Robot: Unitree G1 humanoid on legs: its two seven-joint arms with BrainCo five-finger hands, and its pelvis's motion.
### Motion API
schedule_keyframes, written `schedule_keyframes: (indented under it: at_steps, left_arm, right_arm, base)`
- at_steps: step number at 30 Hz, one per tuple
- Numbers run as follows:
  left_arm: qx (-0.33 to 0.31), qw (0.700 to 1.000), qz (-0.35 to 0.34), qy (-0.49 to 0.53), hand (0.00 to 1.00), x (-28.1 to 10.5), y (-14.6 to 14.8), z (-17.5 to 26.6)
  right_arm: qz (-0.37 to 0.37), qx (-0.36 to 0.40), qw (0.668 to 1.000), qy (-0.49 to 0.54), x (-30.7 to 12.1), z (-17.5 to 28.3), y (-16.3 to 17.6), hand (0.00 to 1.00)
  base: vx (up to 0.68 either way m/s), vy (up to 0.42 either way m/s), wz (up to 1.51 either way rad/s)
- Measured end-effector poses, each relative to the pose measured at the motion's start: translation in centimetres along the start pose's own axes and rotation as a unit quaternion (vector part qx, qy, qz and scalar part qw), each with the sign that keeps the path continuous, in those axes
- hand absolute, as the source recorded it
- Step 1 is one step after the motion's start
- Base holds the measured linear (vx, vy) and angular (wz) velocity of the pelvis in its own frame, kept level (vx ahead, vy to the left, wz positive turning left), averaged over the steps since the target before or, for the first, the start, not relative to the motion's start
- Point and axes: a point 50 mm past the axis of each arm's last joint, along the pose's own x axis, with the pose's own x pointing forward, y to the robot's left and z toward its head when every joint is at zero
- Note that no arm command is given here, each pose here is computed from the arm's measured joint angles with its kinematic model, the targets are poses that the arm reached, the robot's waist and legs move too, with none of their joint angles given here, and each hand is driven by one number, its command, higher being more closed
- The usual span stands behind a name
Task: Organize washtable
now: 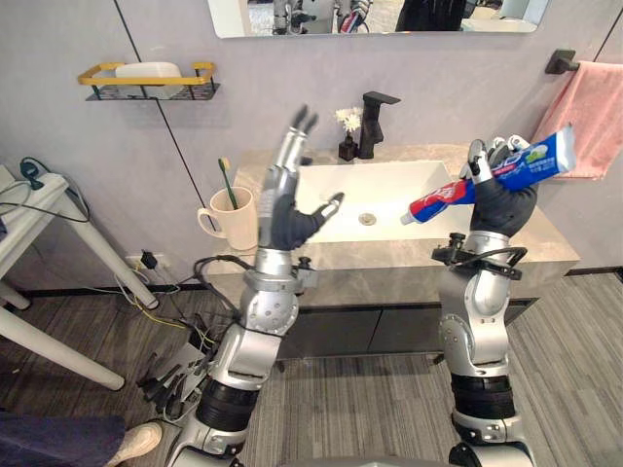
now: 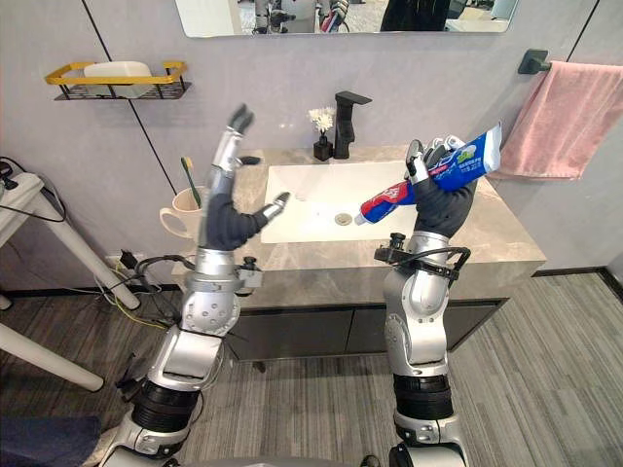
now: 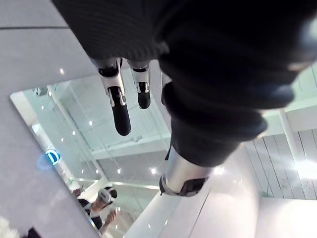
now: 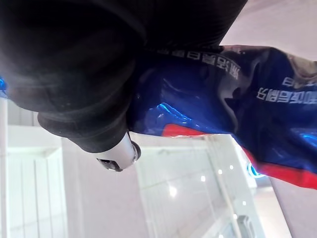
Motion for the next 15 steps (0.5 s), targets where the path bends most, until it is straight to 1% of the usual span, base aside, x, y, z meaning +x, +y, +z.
schedule_keyframes:
  at_steps: [2, 3, 5, 8, 10, 15]
  left_arm:
    - [0.034, 0.998, 0.051, 0.013, 0.00, -0.5, 2.7, -0.5]
    - [0.044, 0.997, 0.062, 0.019, 0.00, -0.7, 3.3, -0.8]
    - [0.083, 0.991, 0.089, 0.053, 0.00, -1.9, 5.2, -1.8]
    - [0.111, 0.985, 0.094, 0.089, 0.00, -3.5, 6.3, -2.8]
    - [0.116, 0.982, 0.090, 0.121, 0.00, -4.9, 6.7, -3.2]
    - [0.112, 0.967, 0.070, 0.217, 0.00, -9.0, 7.4, -4.2]
  right_arm:
    - [0.012, -0.004, 1.000, -0.026, 2.0, 0.7, 0.3, 1.00]
    - [0.015, -0.004, 0.999, -0.035, 2.7, 1.0, 0.5, 1.00]
    - [0.022, -0.001, 0.998, -0.064, 5.7, 2.1, 1.0, 1.00]
    - [0.020, 0.005, 0.996, -0.087, 8.7, 3.5, 1.0, 1.00]
    - [0.017, 0.024, 0.994, -0.101, 10.4, 4.8, 1.1, 1.00]
    - [0.026, 0.068, 0.994, -0.086, 11.8, 5.1, 1.5, 1.00]
  base:
    - [-0.03, -0.012, 0.25]
    - [-0.02, -0.015, 0.53]
    - [-0.02, -0.019, 0.77]
    - [-0.03, -0.042, 0.81]
    - [-0.02, -0.028, 0.86]
    - [0.02, -0.014, 0.62]
